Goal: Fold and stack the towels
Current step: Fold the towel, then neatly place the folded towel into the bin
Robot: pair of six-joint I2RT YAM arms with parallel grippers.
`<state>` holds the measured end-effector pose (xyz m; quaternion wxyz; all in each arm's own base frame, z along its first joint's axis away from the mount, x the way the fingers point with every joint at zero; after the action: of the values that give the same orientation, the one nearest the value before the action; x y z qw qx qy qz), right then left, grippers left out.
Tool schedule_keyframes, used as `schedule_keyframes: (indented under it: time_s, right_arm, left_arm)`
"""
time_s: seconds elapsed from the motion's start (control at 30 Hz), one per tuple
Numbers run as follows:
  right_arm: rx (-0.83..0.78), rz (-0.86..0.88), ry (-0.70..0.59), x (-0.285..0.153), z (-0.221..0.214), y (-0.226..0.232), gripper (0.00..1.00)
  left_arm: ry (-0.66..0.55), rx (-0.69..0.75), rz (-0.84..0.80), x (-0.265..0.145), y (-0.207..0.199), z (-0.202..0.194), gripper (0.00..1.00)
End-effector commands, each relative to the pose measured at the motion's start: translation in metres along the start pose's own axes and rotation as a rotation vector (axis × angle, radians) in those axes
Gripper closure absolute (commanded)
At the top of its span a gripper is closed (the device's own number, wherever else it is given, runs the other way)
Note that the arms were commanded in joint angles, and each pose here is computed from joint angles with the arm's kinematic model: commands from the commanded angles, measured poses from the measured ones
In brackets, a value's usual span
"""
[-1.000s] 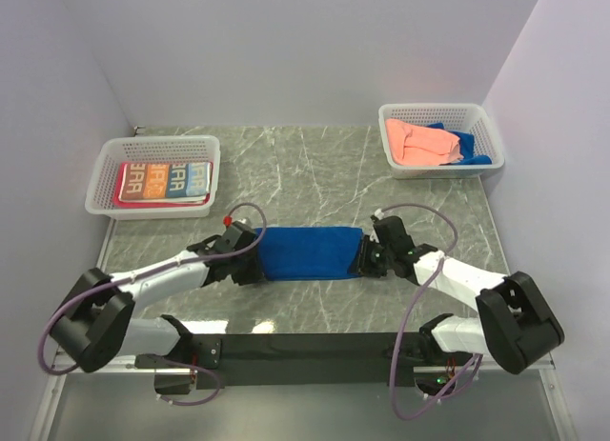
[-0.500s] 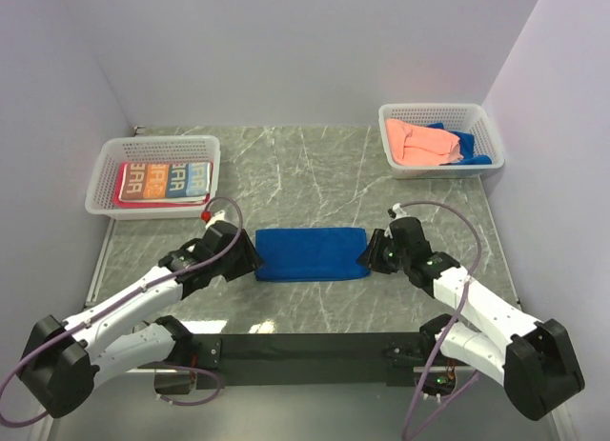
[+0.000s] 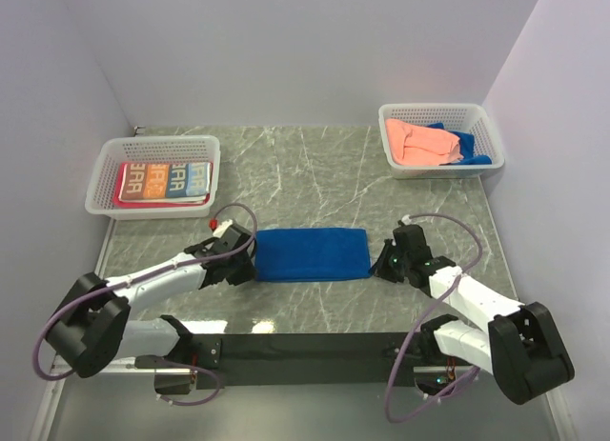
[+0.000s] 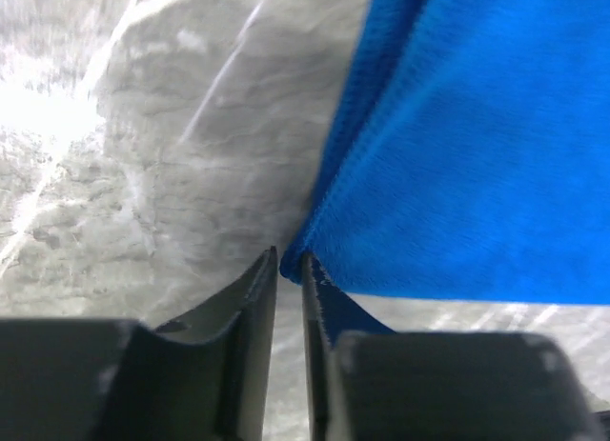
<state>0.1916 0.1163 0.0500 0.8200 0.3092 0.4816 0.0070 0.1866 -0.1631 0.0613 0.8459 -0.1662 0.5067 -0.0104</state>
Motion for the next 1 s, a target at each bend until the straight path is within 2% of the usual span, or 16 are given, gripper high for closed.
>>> schedule_keyframes:
  time_s: [0.0,0.13,0.23,0.3,0.33,0.43,0.5,0.53,0.6,0.63,0.67,0.77,0.83,0.9,0.93,0.97]
  right_arm:
    - [0.065,-0.033,-0.025,0.004,0.005,-0.014,0.90]
    - [0.109,-0.063,-0.038,0.003,0.008,-0.026,0.91]
    - [0.117,-0.063,-0.064,0.000,0.015,-0.025,0.91]
    - [0.097,-0.053,-0.081,-0.004,0.021,-0.019,0.91]
    - [0.074,-0.034,-0.095,-0.008,0.025,-0.015,0.91]
    - [-0.023,0.019,-0.116,-0.023,0.033,0.004,0.88]
    - [-0.098,0.046,-0.139,-0.035,0.042,0.022,0.83]
    - [-0.181,0.091,-0.146,-0.044,0.043,0.042,0.79]
    - [-0.265,0.097,-0.137,-0.050,0.039,0.058,0.59]
    - [-0.338,0.148,-0.129,-0.058,0.035,0.080,0.51]
    - [-0.374,0.173,-0.108,-0.059,0.029,0.091,0.42]
    - [-0.492,0.245,-0.042,-0.057,0.006,0.128,0.35]
    - [-0.583,0.253,-0.015,-0.048,-0.006,0.152,0.34]
    - [-0.709,0.231,0.065,-0.032,-0.039,0.167,0.32]
    - [-0.766,0.253,0.047,-0.034,-0.039,0.188,0.32]
    - [-0.843,0.274,0.084,-0.034,-0.060,0.199,0.31]
  left_arm:
    - [0.023,-0.019,0.005,0.009,0.004,-0.009,0.79]
    - [0.066,-0.042,0.028,0.011,0.019,-0.027,0.82]
    - [0.063,-0.050,0.013,0.004,0.021,-0.029,0.78]
    - [0.039,-0.053,-0.009,-0.004,0.019,-0.025,0.67]
    - [0.034,-0.051,-0.006,-0.008,0.019,-0.023,0.59]
    - [-0.019,-0.046,-0.051,-0.025,0.009,-0.008,0.46]
    - [-0.059,-0.043,-0.070,-0.040,0.002,0.005,0.34]
    - [-0.080,-0.041,-0.070,-0.044,0.001,0.010,0.24]
    - [-0.115,-0.030,-0.069,-0.055,-0.001,0.024,0.16]
    - [-0.128,-0.028,-0.064,-0.057,0.000,0.030,0.06]
    - [-0.137,-0.026,-0.045,-0.059,0.003,0.035,0.03]
    - [-0.181,-0.036,-0.002,-0.063,0.020,0.064,0.00]
    - [-0.203,-0.053,0.011,-0.067,0.037,0.086,0.01]
    - [-0.236,-0.064,0.029,-0.073,0.054,0.107,0.01]
    - [-0.249,-0.062,0.040,-0.076,0.059,0.112,0.01]
    - [-0.261,-0.062,0.055,-0.077,0.065,0.117,0.01]
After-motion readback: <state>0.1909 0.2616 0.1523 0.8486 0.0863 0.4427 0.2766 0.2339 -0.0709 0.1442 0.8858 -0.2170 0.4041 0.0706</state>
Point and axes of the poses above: each gripper's point midway between its finger pads, its own x axis out along the fingers, its own y axis along the line the jaws close on, z = x × y, the point moved 4 cm from there along -x, back along the fingers, and after that the axes turned 10 degrees about x, right-handed, at the moved point
